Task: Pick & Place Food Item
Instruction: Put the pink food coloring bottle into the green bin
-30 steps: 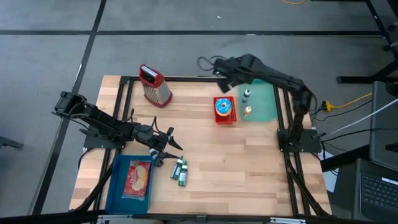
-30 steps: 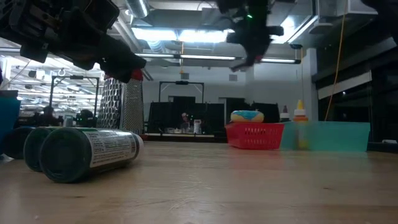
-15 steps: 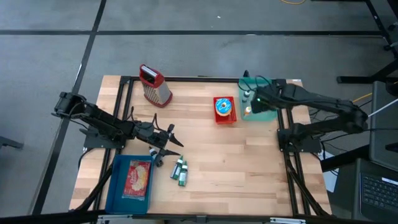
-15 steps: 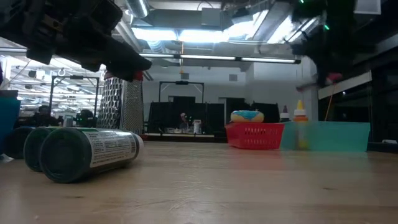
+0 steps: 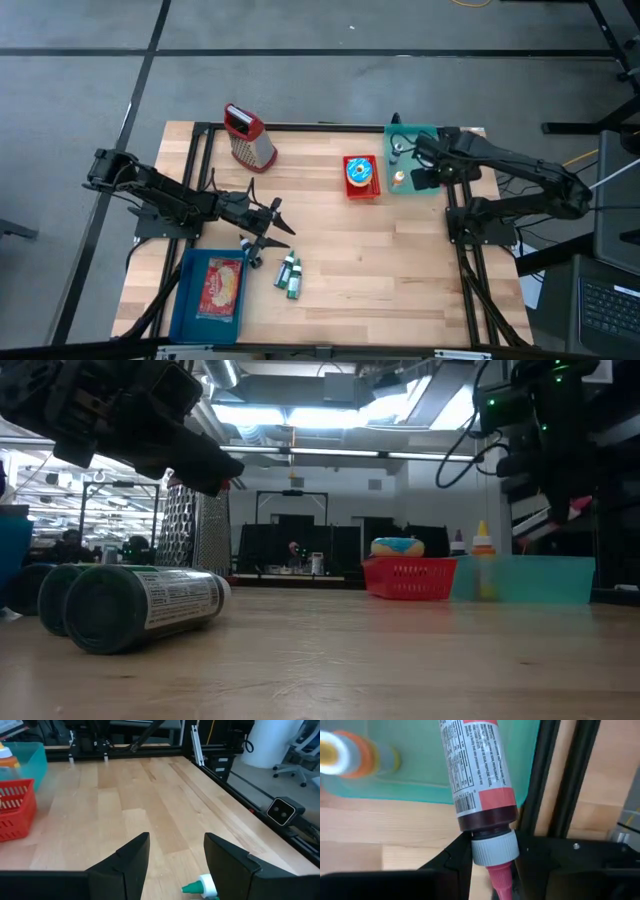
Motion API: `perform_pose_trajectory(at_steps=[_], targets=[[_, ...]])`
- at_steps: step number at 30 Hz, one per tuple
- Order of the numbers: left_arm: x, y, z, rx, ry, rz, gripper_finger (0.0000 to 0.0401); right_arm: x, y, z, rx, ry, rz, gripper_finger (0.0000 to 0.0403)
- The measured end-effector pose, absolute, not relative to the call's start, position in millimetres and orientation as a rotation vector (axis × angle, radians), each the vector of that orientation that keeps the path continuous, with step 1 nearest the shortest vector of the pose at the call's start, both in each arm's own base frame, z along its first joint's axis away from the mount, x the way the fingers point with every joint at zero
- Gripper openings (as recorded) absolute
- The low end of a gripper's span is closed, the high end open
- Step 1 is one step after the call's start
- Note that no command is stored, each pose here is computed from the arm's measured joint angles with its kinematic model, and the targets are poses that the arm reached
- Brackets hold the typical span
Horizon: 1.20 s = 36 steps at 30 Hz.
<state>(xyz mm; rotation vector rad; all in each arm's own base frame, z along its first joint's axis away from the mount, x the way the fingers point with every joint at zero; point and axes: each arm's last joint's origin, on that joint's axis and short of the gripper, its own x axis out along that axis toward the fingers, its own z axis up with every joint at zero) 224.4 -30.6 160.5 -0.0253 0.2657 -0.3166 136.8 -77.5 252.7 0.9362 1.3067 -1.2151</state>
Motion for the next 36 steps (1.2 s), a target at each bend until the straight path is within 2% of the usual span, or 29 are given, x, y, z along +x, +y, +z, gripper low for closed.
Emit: perform_pose_trajectory(at_steps=[5, 11, 19, 27, 36], targets=[[224.3, -30.6, 160.5, -0.018, 0.265, -0.318, 0.0184, 135.1, -86.6, 263.6, 1.047, 1.305, -1.161, 0.0119], [224.4, -30.6, 160.6, -0.018, 0.264, -0.318, 0.0184, 135.8, -98.7, 263.8, 1.144, 1.514, -1.144, 0.0119], [224.4, -30.6, 160.9, -0.009, 0.26, -0.319, 0.0184, 171.3, -138.0, 255.8, 1.16, 1.63, -1.022, 0.0119], [223.9, -30.5, 159.0, -0.011, 0.28, -0.318, 0.0184, 198.5, -184.6, 251.5, 1.205, 1.634, -0.957, 0.0119], [222.8, -30.6, 155.4, -0.031, 0.321, -0.316, 0.0184, 188.9, -199.6, 246.2, 1.342, 1.607, -0.95, 0.0119]])
